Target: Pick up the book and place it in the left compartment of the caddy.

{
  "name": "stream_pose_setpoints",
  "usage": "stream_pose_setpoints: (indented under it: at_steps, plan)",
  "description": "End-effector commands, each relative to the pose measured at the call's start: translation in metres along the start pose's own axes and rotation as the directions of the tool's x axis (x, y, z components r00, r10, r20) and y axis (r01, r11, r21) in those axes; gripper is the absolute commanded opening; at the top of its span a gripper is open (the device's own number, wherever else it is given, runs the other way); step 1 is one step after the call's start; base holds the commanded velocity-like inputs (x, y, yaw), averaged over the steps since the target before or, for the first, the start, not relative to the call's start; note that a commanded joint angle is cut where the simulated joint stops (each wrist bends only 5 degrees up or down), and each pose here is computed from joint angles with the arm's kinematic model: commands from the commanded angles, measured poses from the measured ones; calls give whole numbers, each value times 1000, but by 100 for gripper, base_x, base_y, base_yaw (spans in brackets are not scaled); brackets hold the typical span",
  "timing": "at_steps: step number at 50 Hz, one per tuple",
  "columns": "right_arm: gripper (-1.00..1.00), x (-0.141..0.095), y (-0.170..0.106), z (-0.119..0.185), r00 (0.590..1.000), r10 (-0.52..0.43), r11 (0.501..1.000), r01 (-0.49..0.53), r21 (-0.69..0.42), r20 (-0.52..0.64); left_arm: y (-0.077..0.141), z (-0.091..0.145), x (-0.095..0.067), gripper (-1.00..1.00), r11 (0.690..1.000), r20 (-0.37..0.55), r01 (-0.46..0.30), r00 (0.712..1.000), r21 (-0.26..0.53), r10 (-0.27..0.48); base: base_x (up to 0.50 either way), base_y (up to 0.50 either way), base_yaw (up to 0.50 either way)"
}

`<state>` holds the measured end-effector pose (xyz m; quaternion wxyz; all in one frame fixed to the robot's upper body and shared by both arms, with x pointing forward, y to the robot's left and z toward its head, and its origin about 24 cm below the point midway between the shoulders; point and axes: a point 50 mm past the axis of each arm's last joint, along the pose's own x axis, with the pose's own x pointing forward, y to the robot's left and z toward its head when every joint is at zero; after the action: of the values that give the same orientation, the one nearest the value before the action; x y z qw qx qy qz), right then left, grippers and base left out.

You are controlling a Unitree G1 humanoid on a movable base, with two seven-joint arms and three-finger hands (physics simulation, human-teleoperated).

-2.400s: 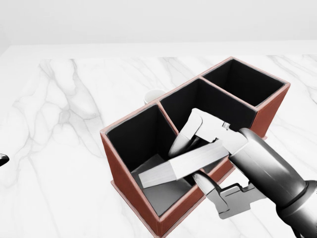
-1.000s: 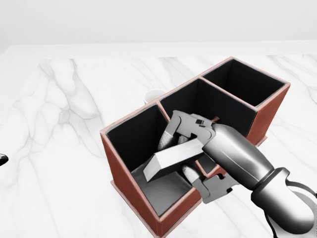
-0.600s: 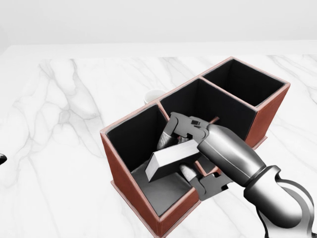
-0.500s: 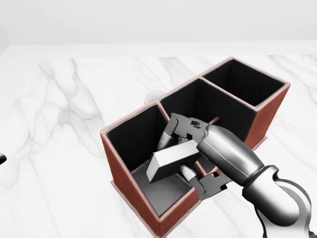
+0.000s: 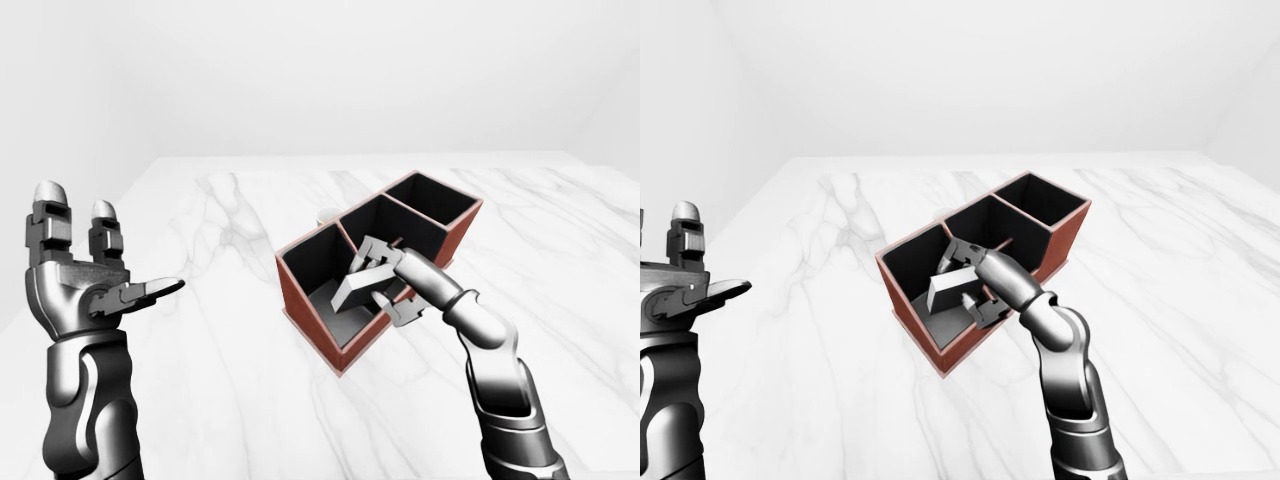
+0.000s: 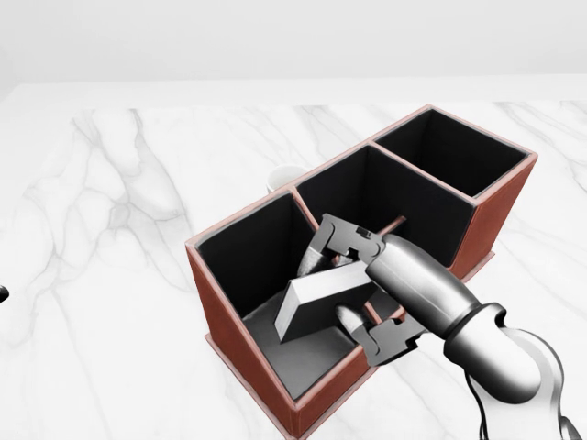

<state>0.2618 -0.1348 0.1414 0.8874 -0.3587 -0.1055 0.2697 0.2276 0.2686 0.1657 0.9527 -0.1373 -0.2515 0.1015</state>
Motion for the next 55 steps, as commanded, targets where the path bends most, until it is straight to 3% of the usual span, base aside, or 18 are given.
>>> stream_pose_setpoints:
  at_steps: [1,13,34,55]
  plan:
    - [-100,6,-1,-4,1000,7,999,-8,42,9,0,0,0,100,1000,-1,0,1000,0,0,0,0,0]
    - [-100,10,-1,-8,1000,21,998,-21,57,-2,0,0,1,100,1000,0,-1,1000,-2,1,0,0,0]
    - [-100,21,5,0,999,48,998,-49,-30,-20,1,-2,1,100,1000,-7,0,1000,0,0,0,0,0]
    - [-100,26,10,-14,994,61,998,-63,-18,-90,1,-1,1,100,1000,-5,-1,1000,-1,1,0,0,0]
